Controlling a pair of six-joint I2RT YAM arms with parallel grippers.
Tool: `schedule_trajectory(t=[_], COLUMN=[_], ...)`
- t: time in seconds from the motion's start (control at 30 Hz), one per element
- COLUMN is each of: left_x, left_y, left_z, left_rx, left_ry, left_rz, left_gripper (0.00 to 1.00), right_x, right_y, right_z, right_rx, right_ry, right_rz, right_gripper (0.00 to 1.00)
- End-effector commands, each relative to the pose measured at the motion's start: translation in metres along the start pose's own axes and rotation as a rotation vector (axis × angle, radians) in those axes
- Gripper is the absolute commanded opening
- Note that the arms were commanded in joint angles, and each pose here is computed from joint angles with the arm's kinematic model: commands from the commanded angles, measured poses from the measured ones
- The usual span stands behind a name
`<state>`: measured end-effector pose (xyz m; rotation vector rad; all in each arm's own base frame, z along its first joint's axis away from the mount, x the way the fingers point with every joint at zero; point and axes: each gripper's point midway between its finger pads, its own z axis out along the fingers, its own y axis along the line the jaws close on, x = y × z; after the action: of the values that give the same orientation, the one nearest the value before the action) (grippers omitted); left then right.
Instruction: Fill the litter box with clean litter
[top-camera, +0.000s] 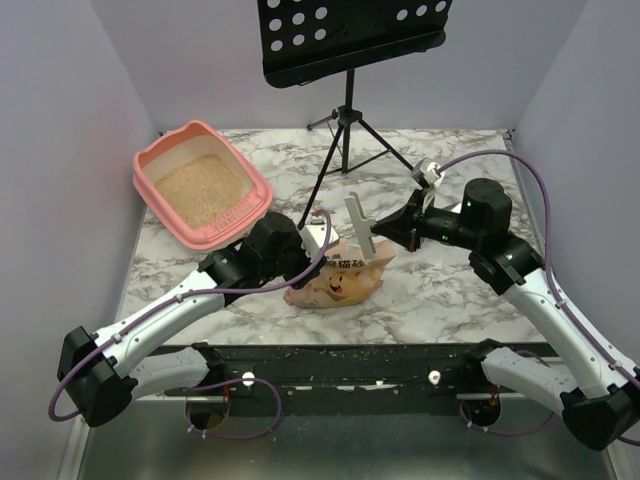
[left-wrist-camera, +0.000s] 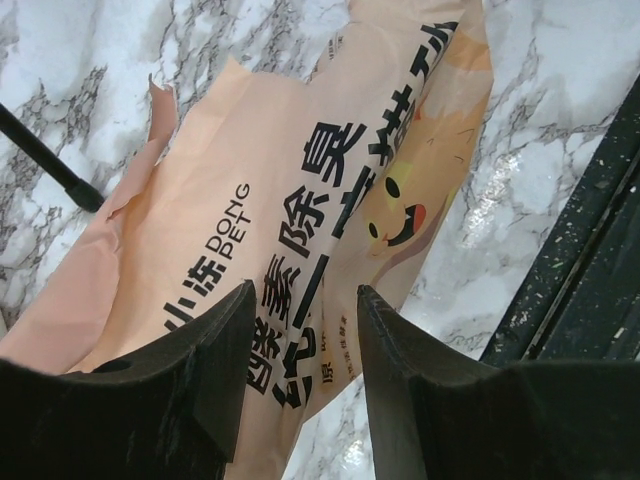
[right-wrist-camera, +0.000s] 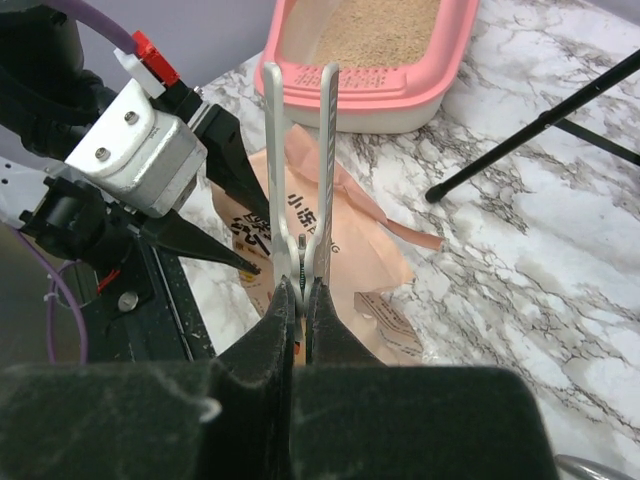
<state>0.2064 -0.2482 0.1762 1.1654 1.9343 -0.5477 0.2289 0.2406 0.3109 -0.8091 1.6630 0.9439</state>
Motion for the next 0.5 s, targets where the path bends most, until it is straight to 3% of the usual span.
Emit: schedule_trajectory(t=[0.0, 0.2, 0.47], left_x=[0.0, 0.01, 0.016], left_y=[0.013, 0.016, 0.019], left_z=[-0.003, 0.004, 0.012], left_rx=[-0.086, -0.103, -0.117], left_ry=[-0.02, 0.007, 0.03], left_rz=[0.048, 0.043, 0.015], left_gripper=[0.53, 0.46, 0.14], right_x=[-0.006, 0.005, 0.023], right_y=[0.008, 0.0, -0.008], right_z=[0.003, 0.011, 0.024], right_rx=[-0.062, -0.078, -0.135], right_ry=[0.012, 0.059, 0.124], right_rz=[-0.045, -0.104, -0.188], right_gripper=[0.01, 0.01, 0.01])
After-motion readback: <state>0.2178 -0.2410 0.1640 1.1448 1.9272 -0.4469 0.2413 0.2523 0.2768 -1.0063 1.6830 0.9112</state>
